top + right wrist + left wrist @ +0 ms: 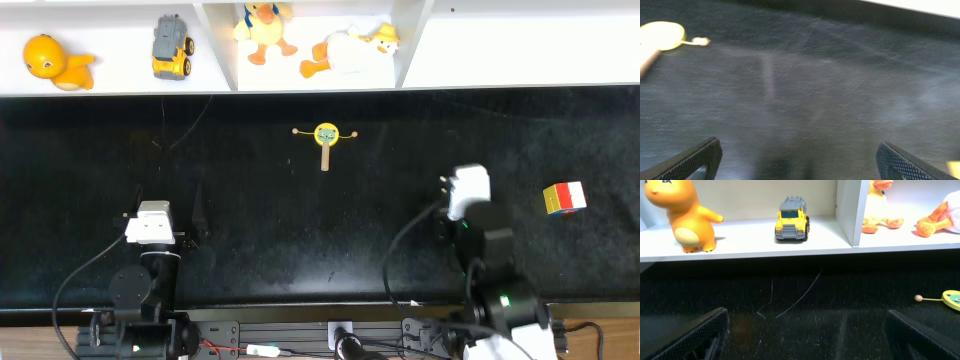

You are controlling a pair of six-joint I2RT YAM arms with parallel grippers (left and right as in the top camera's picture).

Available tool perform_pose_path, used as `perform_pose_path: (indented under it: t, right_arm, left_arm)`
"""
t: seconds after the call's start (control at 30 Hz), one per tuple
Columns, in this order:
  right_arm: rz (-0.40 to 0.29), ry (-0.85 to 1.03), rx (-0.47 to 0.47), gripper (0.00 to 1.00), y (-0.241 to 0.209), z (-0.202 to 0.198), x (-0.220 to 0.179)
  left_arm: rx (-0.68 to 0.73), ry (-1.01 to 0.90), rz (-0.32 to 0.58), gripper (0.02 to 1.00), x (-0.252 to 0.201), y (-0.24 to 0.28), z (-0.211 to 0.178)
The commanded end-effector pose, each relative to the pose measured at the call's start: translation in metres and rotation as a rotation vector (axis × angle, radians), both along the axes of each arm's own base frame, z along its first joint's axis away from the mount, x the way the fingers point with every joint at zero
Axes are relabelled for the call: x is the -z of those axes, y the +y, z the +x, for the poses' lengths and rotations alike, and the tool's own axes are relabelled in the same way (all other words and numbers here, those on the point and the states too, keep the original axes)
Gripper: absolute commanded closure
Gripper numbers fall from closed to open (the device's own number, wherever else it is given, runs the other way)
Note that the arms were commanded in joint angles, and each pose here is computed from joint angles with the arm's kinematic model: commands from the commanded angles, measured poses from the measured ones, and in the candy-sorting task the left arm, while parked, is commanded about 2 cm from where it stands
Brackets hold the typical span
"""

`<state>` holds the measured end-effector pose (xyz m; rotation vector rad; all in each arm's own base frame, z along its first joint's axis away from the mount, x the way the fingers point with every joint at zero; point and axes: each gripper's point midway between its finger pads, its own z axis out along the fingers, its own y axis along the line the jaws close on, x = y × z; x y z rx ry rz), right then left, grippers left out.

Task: Store Toys

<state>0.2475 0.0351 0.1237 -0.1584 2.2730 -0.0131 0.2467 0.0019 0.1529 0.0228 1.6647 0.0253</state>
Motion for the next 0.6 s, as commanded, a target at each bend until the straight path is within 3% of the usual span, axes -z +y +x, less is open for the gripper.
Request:
perform_pose_path:
  t: [0.03,0.17,0.4,0.6]
  right_arm:
    - [0.290,0.197,0.110,0.005,0.061,0.014,0.002]
    - [0.295,0.317,0.104,0.005,0.105,0.028,0.016]
    - [0.201,0.429,-0.009,0.003,0.187,0.054,0.046]
    - [0.143,0.435,0.046,0.003,0.214,0.078,0.071]
  left_arm:
    - [0.025,-0.008,-0.005,0.020,-0.002,-0.005,-0.001]
    - [0.025,-0.008,-0.005,0.020,-0.002,-0.005,-0.001]
    - [0.025,-0.008,-0.005,0.020,-0.002,-0.005,-0.001]
    - [0.025,-0.008,-0.005,0.020,-0.002,-0.005,-0.001]
